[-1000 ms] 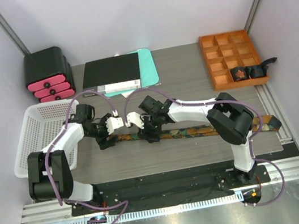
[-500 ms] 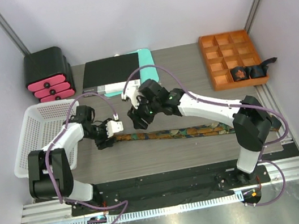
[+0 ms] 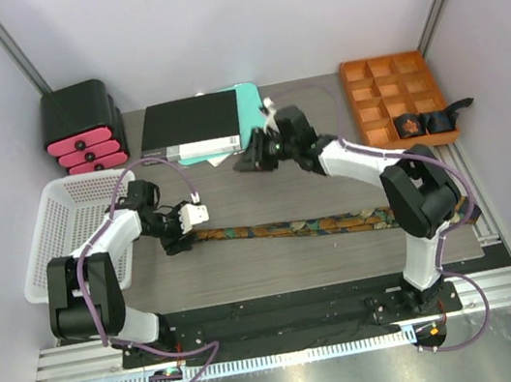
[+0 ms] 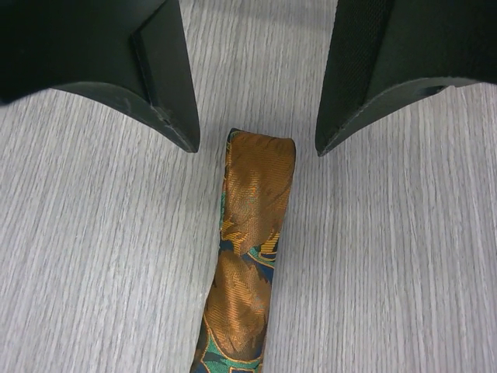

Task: Roll the ties
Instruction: Roll the tie at the center of the board.

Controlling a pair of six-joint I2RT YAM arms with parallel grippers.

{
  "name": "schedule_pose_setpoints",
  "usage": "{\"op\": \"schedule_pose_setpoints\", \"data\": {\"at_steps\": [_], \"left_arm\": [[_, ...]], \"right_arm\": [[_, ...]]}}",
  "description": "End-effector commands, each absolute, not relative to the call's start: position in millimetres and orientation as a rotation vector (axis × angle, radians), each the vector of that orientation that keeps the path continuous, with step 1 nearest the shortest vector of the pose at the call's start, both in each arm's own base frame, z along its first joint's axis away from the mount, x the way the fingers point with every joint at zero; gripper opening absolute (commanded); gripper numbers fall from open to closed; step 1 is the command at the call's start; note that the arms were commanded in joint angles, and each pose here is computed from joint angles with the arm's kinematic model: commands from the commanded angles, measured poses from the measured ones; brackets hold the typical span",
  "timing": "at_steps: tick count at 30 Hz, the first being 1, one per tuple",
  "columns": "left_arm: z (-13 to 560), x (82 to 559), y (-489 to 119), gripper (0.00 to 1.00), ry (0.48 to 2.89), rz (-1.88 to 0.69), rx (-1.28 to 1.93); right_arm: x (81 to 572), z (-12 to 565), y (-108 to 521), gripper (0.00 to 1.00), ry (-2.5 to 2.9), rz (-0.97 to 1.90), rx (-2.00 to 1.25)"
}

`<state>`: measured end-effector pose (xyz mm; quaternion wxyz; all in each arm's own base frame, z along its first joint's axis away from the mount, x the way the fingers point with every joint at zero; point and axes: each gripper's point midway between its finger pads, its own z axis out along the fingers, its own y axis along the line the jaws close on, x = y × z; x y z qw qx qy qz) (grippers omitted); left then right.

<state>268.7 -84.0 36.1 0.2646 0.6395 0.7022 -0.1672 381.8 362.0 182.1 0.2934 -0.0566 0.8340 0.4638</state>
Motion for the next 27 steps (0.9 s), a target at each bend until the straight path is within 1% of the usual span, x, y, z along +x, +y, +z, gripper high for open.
{"op": "schedule_pose_setpoints", "data": {"at_steps": [1, 2, 3, 4, 5, 12, 19, 25, 27], "left_arm": [[44, 271, -88, 0.59, 1.865, -0.485, 1.730], [43, 270, -87, 0.59, 1.870, -0.488, 1.742], [43, 270, -86, 0.59, 1.872, -0.485, 1.747], [43, 270, -86, 0.59, 1.873, -0.482, 1.747], [43, 269, -86, 0.58, 1.868, -0.477, 1.750], [46, 272, -85, 0.57, 1.861, -0.449, 1.744], [45, 265, -87, 0.58, 1.845, -0.466, 1.746], [44, 265, -89, 0.57, 1.835, -0.480, 1.742], [43, 264, -89, 0.54, 1.832, -0.481, 1.748]], "right_arm": [[330, 195, 402, 0.17, 2.162, 1.706, 0.071], [319, 185, 415, 0.12, 2.201, 1.688, 0.012], [312, 171, 420, 0.04, 2.260, 1.655, -0.004], [305, 167, 426, 0.02, 2.265, 1.656, -0.032], [294, 155, 435, 0.01, 2.295, 1.660, -0.048], [277, 109, 460, 0.01, 2.418, 1.647, -0.012], [282, 77, 457, 0.01, 2.494, 1.538, 0.036], [274, 46, 448, 0.01, 2.575, 1.451, 0.065], [275, 42, 447, 0.01, 2.586, 1.430, 0.070]]}}
